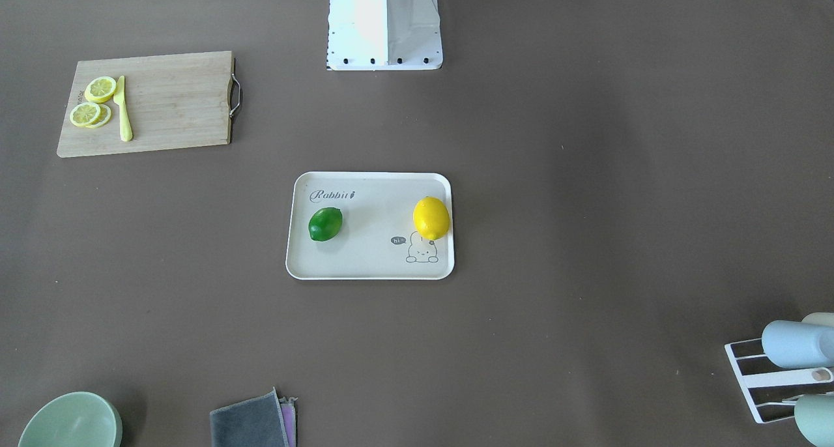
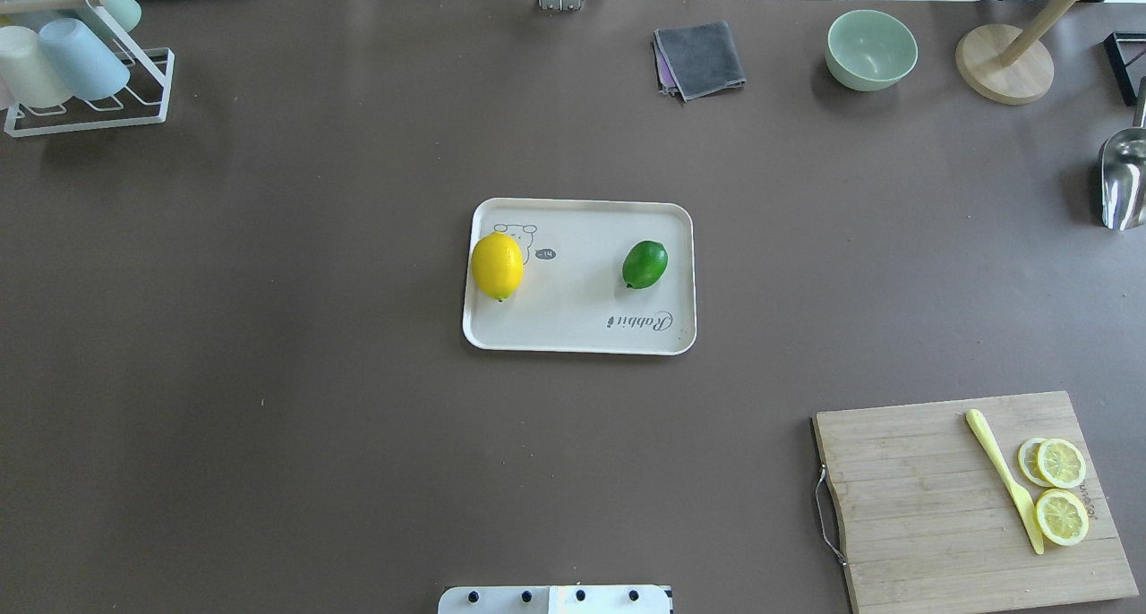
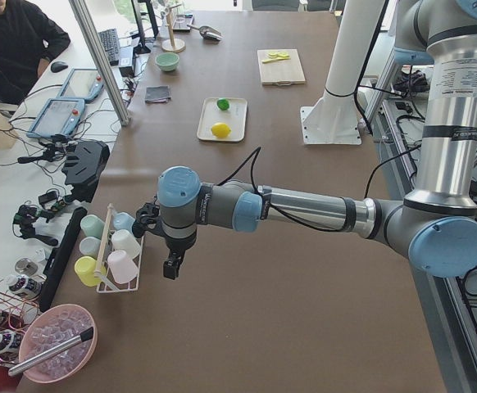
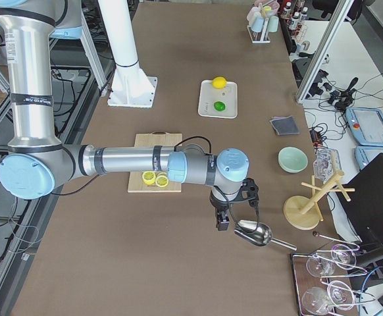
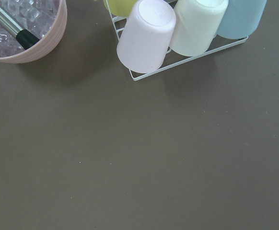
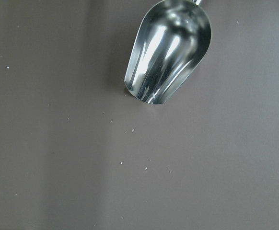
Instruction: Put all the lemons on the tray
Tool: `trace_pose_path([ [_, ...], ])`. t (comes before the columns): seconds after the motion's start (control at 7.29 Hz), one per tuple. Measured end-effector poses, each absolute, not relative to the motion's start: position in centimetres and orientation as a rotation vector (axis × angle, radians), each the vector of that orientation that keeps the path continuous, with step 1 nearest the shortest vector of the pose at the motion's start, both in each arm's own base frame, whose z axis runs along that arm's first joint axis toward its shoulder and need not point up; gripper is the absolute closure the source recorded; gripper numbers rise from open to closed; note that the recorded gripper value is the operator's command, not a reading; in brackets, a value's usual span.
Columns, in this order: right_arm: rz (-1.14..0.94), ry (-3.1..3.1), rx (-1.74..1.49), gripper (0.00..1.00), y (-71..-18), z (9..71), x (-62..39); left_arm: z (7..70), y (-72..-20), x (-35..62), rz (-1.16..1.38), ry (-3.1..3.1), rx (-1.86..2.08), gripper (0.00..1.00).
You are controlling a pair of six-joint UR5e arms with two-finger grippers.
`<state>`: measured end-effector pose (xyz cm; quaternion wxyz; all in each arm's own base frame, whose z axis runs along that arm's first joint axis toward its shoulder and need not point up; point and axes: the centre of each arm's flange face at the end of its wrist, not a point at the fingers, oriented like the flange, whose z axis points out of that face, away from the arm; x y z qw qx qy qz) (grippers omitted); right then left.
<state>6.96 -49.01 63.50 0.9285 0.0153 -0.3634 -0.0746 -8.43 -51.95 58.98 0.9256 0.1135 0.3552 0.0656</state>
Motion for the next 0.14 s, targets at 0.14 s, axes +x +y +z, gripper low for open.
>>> trace_pose_path([
  [0.14, -0.154, -0.745, 0.034, 0.0, -49.06, 63.37, 6.96, 59.04, -51.91, -8.53, 0.132, 0.728, 0.232, 0.02],
])
